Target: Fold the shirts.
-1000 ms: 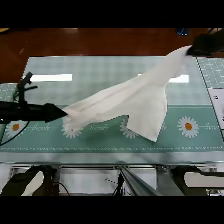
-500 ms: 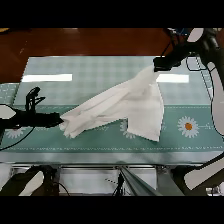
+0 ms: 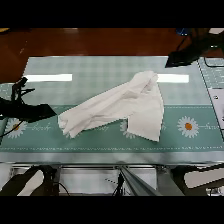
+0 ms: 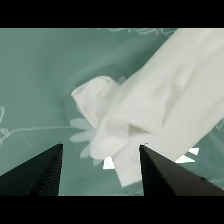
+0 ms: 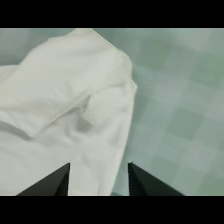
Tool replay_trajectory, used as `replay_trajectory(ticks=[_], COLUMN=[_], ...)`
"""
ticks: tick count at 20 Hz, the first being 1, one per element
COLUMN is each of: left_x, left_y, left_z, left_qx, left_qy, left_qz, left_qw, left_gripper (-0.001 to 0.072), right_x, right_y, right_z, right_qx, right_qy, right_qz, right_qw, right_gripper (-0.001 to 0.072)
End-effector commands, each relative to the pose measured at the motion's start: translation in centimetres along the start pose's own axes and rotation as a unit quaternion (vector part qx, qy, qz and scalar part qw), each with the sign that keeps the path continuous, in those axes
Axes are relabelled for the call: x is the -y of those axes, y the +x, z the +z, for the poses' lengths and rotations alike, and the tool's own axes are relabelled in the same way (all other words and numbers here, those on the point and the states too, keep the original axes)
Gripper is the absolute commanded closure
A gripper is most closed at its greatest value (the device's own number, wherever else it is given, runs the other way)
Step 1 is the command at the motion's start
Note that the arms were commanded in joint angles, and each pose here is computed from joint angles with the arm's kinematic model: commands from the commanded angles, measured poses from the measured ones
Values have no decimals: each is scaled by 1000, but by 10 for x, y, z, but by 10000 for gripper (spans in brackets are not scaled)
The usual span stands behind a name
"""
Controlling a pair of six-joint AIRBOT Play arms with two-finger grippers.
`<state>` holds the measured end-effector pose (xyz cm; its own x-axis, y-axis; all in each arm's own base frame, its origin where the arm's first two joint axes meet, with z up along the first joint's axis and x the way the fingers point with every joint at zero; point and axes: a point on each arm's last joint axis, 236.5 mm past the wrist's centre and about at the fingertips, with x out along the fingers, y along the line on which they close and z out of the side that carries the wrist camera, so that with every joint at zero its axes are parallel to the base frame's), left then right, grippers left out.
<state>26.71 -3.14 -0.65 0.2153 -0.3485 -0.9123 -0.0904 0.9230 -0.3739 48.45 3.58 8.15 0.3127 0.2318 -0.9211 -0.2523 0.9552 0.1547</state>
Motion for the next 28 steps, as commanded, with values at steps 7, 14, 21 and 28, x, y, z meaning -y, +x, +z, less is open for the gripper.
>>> replay_trajectory(ticks=[7, 14, 21, 28], left_x=[54, 43, 38, 43], left_y=[44, 70, 72, 70], left_z=[-98, -64, -51, -50], left_qx=[-146, -51, -24, -23], left_qy=[-88, -143, -148, -153], left_qz=[-155, -149, -142, -153], left_qw=[973, 977, 978, 976], left_gripper=[33, 51, 408, 684], right_x=[64, 65, 60, 69], right_y=[-51, -51, -51, -41], right_z=[-30, -22, -22, -35], right_qx=[4, 21, 20, 0], right_qy=[75, 70, 70, 81], right_qz=[-26, -25, -16, -20], right_qw=[997, 997, 997, 996], right_gripper=[260, 260, 260, 250])
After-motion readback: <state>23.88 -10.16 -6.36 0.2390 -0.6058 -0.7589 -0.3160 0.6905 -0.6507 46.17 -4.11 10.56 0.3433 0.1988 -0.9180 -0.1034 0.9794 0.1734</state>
